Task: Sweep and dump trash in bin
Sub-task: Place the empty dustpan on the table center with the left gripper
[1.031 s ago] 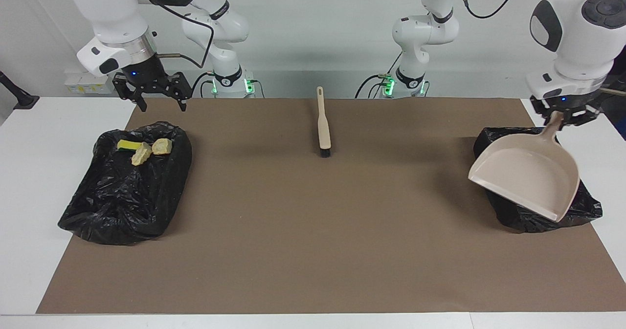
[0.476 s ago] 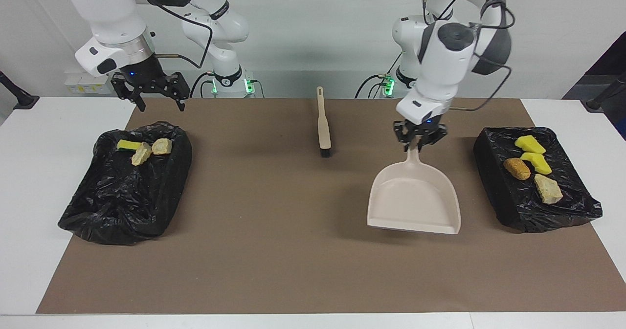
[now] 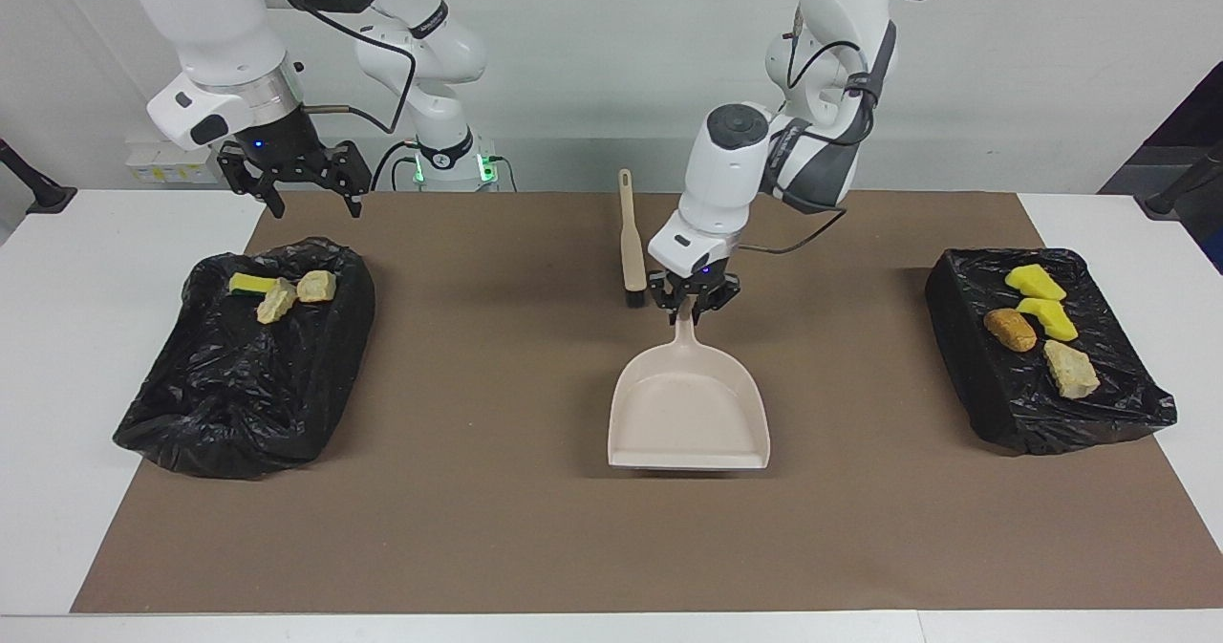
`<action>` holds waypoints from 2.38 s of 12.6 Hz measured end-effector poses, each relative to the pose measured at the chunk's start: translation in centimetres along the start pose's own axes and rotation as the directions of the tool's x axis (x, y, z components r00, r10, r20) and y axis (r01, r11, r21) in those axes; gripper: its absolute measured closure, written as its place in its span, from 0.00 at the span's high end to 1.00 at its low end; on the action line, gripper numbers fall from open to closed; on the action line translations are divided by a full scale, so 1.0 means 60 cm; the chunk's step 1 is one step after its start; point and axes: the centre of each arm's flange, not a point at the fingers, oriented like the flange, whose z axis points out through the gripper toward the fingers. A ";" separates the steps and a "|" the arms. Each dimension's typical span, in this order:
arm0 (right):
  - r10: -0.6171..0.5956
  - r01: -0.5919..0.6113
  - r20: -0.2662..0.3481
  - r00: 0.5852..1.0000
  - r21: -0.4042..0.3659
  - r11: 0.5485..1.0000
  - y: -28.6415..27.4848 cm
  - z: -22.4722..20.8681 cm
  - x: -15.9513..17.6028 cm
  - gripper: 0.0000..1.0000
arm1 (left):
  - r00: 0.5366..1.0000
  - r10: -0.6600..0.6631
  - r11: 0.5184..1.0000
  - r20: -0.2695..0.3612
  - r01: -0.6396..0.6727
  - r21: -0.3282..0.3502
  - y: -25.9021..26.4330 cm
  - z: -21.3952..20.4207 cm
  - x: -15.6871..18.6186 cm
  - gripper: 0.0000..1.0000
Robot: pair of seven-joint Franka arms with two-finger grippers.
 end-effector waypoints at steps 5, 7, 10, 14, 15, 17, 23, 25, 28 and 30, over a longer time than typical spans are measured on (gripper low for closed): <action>0.000 0.000 0.000 1.000 0.000 1.000 0.000 0.000 0.000 1.00 | 0.998 0.058 0.998 -0.005 -0.058 0.032 0.051 0.042 -0.029 0.31; 0.000 0.000 0.000 1.000 0.000 1.000 0.000 0.000 0.000 1.00 | 0.999 0.042 0.997 -0.017 -0.041 0.062 0.073 0.073 -0.043 0.31; 0.000 0.000 0.000 1.000 0.000 1.000 0.000 0.000 0.000 1.00 | 1.000 -0.008 0.999 -0.015 0.009 0.049 0.089 0.094 -0.053 0.31; 0.000 0.000 0.000 1.000 0.000 1.000 0.000 0.000 0.000 1.00 | 0.997 -0.065 0.997 -0.045 0.066 0.040 0.062 0.074 -0.016 0.69; 0.000 0.000 0.000 1.000 0.000 1.000 0.000 0.000 0.000 1.00 | 0.994 -0.094 0.994 -0.059 0.097 0.042 0.037 0.061 0.005 0.85; 0.000 0.000 0.000 1.000 0.000 1.000 0.000 0.000 0.000 1.00 | 0.985 -0.153 0.984 -0.076 0.159 0.083 -0.022 0.033 0.038 1.00; 0.000 0.000 0.000 1.000 0.000 1.000 0.000 0.000 0.000 1.00 | 0.969 -0.230 0.962 -0.091 0.240 0.129 -0.203 -0.078 0.101 1.00; 0.000 0.000 0.000 1.000 0.000 1.000 0.000 0.000 0.000 1.00 | 0.981 -0.192 0.971 -0.037 0.195 0.138 -0.297 -0.126 0.110 1.00; 0.000 0.000 0.000 1.000 0.000 1.000 0.000 0.000 0.000 1.00 | 0.992 -0.125 0.978 0.023 0.119 0.172 -0.408 -0.200 0.096 1.00; 0.000 0.000 0.000 1.000 0.000 1.000 0.000 0.000 0.000 1.00 | 0.995 -0.082 0.982 0.061 0.070 0.175 -0.462 -0.251 0.081 1.00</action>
